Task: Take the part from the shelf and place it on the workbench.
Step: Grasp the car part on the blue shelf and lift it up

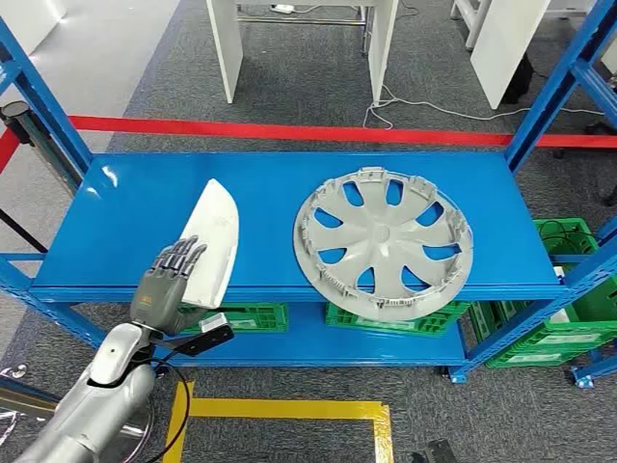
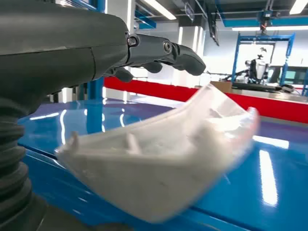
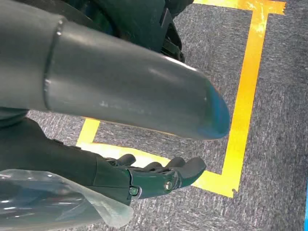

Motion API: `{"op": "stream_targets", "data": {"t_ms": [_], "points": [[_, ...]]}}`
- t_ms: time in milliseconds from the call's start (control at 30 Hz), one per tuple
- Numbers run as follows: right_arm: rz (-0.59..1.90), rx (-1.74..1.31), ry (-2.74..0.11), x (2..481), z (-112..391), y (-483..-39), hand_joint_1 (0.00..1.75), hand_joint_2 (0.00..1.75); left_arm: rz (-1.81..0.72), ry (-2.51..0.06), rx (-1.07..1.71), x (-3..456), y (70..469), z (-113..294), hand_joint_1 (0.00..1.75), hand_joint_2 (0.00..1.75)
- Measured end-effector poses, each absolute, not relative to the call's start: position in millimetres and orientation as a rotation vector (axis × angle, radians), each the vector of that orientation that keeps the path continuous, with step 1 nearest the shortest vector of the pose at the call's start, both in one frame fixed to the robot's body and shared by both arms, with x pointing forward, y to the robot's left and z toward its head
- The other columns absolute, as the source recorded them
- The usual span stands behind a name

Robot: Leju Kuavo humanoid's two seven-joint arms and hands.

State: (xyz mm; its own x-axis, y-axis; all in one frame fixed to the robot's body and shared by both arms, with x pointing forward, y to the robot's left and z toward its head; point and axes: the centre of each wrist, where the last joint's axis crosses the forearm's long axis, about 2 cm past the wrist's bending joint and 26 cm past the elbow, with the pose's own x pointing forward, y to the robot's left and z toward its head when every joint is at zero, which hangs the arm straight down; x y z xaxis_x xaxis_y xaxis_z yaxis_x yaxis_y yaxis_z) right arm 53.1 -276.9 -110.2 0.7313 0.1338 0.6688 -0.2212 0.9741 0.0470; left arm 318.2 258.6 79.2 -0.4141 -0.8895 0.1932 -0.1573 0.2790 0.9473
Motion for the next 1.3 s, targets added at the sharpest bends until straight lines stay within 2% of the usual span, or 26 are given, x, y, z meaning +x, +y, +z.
{"op": "stream_targets", "data": {"t_ms": [867, 1067, 1300], "points": [[0.197, 0.124, -0.727, 52, -110, -277, 0.0, 0.0, -1.168, -1.794, 0.945, 319, 249, 75, 1.75, 1.75], [0.197, 0.128, -0.738, 53, -110, -277, 0.0, 0.0, -1.216, -1.848, 1.162, 320, 257, 87, 1.75, 1.75], [0.197, 0.129, -0.745, 53, -110, -277, 0.0, 0.0, -1.255, -1.97, 1.46, 328, 276, 133, 1.75, 1.75]]}}
